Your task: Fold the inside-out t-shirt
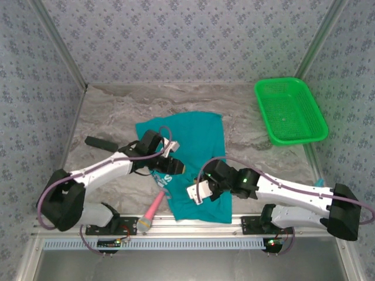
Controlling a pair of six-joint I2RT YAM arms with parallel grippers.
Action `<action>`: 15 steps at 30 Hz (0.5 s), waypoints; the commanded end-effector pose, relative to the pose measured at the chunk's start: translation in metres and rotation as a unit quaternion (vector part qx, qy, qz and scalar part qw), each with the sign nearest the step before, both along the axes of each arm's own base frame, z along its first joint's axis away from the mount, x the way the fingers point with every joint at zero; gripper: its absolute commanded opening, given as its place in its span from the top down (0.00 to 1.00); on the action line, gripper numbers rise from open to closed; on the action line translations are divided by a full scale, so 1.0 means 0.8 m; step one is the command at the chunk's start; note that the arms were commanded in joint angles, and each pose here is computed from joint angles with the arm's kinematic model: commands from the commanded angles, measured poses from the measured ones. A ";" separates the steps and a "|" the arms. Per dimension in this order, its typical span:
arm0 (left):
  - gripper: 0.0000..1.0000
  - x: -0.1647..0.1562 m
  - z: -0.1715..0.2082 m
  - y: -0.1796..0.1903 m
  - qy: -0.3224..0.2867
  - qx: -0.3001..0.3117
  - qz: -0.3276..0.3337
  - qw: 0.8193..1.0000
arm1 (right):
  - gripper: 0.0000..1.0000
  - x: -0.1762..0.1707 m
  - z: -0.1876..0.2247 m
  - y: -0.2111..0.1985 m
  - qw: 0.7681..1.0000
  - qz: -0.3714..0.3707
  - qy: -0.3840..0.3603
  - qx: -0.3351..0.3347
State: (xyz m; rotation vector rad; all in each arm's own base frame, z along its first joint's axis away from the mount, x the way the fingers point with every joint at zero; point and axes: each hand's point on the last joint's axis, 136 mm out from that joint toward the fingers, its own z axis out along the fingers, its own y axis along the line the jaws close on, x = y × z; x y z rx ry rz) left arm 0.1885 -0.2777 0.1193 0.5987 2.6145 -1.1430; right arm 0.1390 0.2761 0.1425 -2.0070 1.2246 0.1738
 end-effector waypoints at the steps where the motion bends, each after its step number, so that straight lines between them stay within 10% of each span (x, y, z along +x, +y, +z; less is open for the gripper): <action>1: 0.49 0.020 0.002 0.008 -0.047 0.051 0.009 0.998 | 0.64 0.011 0.045 0.006 0.994 -0.039 0.016 0.098; 15: 0.53 0.037 -0.081 -0.034 -0.005 0.148 -0.086 0.985 | 0.60 0.013 0.075 -0.023 0.986 -0.064 0.013 0.153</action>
